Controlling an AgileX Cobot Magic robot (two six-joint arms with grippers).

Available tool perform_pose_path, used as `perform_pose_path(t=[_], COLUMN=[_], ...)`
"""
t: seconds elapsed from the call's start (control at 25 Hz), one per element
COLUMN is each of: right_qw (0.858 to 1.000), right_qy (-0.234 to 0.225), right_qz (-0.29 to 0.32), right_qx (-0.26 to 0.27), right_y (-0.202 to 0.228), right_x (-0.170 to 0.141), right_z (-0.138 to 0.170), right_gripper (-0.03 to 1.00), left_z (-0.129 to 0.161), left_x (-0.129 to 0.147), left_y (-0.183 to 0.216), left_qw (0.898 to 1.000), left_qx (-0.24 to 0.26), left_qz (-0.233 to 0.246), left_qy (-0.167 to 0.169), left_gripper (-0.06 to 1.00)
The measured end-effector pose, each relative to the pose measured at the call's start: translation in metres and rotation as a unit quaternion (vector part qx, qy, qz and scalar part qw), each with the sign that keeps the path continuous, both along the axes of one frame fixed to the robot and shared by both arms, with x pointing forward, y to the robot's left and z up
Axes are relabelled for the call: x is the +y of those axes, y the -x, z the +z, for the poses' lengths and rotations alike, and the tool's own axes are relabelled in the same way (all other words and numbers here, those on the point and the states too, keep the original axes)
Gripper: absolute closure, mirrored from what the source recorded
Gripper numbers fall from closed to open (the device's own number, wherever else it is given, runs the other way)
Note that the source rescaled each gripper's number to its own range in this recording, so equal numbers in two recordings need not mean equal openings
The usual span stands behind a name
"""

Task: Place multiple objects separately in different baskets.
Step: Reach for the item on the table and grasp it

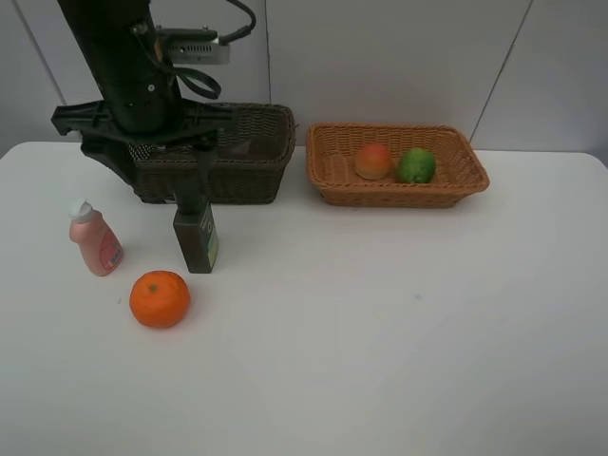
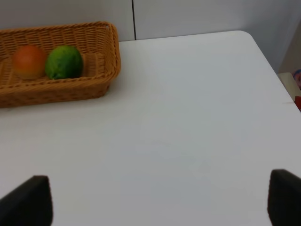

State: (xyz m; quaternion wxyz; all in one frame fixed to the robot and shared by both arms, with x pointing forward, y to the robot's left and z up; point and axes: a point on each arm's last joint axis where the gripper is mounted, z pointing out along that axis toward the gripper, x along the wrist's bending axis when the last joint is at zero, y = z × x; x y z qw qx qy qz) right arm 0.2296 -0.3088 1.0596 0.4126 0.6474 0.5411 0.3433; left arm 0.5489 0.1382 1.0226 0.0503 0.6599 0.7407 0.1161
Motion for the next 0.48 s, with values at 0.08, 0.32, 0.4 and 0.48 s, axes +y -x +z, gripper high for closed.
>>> perform_pose_path(t=[0.08, 0.32, 0.4, 0.48], right_qw=[1.000, 1.000, 1.000, 1.000], right_qy=[0.000, 0.000, 0.000, 0.000], right_qz=[0.000, 0.000, 0.000, 0.000], right_qx=[0.000, 0.000, 0.000, 0.000], right_y=[0.000, 0.000, 0.000, 0.000], right_x=[0.000, 0.000, 0.000, 0.000], right_z=[0.000, 0.000, 0.000, 0.000], right_gripper=[-0.01, -0.01, -0.01, -0.01], left_z=[-0.003, -0.013, -0.014, -0.014], left_x=[0.001, 0.001, 0.000, -0.001], left_y=[0.001, 0.003, 0.002, 0.000], left_qw=[1.000, 1.000, 0.999, 0.998], left_qx=[0.001, -0.005, -0.010, -0.018], left_qz=[0.000, -0.021, -0.041, -0.062], left_qy=[0.000, 0.004, 0.004, 0.006], left_gripper=[-0.02, -0.02, -0.03, -0.05])
